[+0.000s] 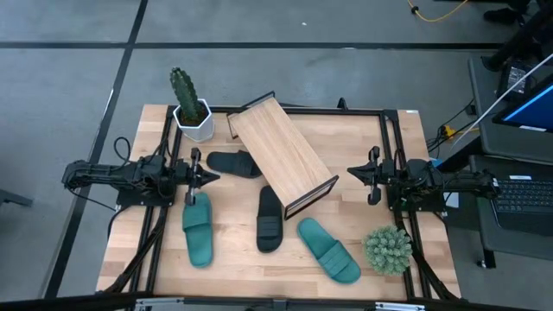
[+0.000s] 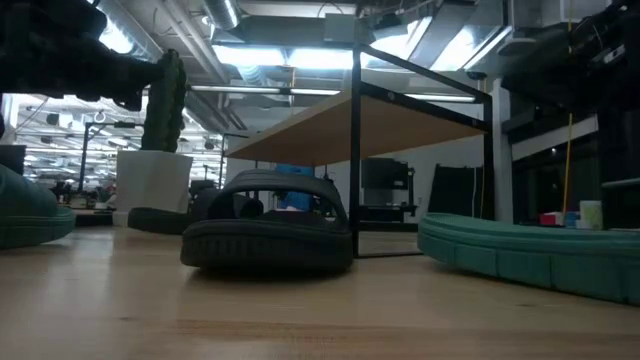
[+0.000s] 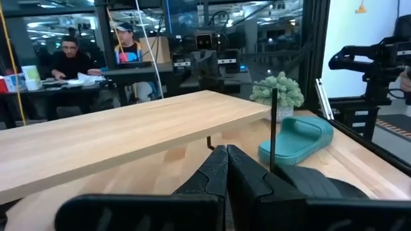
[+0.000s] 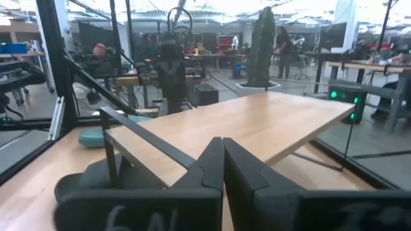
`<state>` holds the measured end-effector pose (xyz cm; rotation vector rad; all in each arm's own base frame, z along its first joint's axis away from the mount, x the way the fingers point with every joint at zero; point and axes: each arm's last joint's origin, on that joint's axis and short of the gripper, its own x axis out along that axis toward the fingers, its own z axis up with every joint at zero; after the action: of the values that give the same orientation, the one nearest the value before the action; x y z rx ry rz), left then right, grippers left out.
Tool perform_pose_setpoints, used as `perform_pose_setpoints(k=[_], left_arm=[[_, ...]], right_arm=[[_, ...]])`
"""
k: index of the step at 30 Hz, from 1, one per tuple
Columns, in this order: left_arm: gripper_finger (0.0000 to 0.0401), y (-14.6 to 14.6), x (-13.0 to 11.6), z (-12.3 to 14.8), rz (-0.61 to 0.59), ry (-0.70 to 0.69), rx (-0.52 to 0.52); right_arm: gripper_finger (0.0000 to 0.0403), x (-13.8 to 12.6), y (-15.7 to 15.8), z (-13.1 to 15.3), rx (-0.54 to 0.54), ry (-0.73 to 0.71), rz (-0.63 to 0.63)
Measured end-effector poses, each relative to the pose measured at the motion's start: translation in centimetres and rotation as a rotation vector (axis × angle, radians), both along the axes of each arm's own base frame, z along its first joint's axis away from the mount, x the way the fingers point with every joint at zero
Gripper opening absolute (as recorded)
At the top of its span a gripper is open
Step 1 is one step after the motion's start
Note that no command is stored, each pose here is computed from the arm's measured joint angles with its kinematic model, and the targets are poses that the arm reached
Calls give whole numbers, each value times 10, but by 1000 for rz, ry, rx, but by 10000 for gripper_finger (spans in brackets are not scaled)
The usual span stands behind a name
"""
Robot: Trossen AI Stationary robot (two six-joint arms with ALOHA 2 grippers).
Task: Pick and place slides into the shelf
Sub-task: Put the left green slipper onto the shelf
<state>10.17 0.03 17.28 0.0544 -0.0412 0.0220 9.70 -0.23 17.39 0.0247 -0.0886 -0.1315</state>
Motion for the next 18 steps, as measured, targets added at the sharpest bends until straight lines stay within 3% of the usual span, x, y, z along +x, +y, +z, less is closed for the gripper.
perform_pose_setpoints(k=[18], left_arm=[[0,1,-3,18,26,-43,-4]], right_arm=[[2,0,0,-1,6,9,-1]])
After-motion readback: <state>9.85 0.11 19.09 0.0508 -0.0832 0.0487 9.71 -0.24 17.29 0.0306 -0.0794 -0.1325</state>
